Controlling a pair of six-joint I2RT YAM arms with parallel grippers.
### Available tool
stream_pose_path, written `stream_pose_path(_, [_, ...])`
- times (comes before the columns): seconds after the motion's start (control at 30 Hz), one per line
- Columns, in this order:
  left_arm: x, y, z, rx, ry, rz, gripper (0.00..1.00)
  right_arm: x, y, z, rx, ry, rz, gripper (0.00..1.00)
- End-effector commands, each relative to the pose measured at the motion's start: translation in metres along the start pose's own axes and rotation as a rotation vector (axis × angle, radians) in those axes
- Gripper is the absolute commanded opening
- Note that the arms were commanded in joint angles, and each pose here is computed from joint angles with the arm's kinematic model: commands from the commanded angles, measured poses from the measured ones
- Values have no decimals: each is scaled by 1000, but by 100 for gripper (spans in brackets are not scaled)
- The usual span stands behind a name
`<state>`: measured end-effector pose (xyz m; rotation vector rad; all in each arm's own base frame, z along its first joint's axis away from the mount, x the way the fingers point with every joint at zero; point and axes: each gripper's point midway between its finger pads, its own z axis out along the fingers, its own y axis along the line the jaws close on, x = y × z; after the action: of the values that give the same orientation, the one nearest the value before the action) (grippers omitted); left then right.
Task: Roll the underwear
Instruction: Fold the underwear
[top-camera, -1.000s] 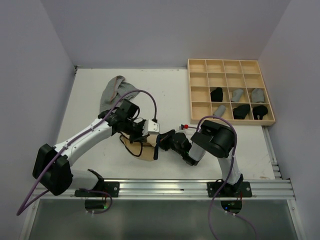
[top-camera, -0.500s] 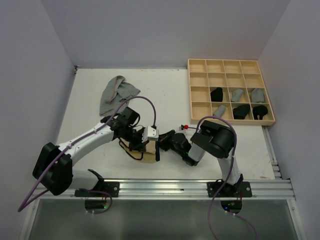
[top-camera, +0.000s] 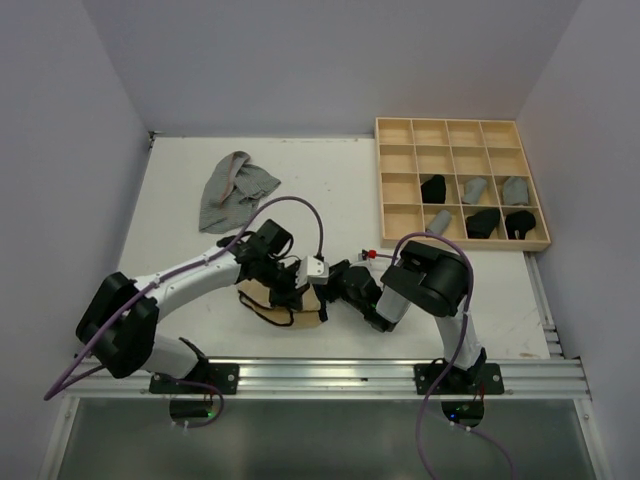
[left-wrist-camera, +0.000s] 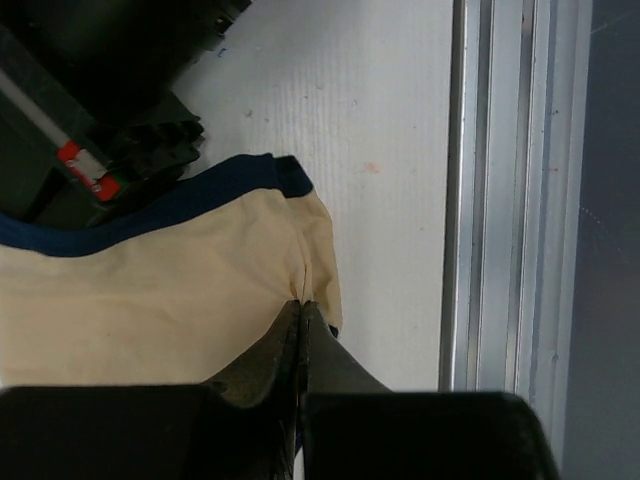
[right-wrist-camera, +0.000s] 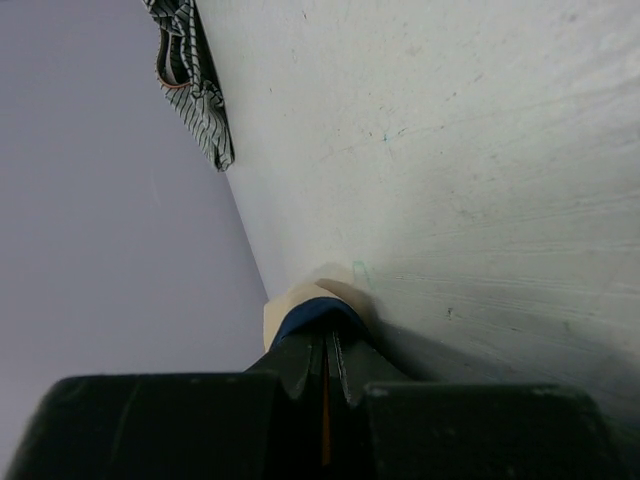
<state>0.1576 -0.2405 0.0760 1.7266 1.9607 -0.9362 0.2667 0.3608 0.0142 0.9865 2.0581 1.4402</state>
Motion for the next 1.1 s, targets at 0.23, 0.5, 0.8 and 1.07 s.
stream_pose_path(0.23, [8, -10, 34, 110, 92, 12, 0, -9, -46, -4, 154, -50, 17, 0])
stream_pose_path(0.5, [14, -4, 47, 107, 96, -35, 13, -11, -36, -4, 167, -29, -11, 0])
stream_pose_path(0.8, [17, 2, 51, 86, 100, -71, 16, -15, -34, -29, 321, 15, -143, 5])
stream_pose_path(1.07, [15, -1, 50, 103, 82, -60, 21, -27, -12, -51, 423, 35, -296, 9])
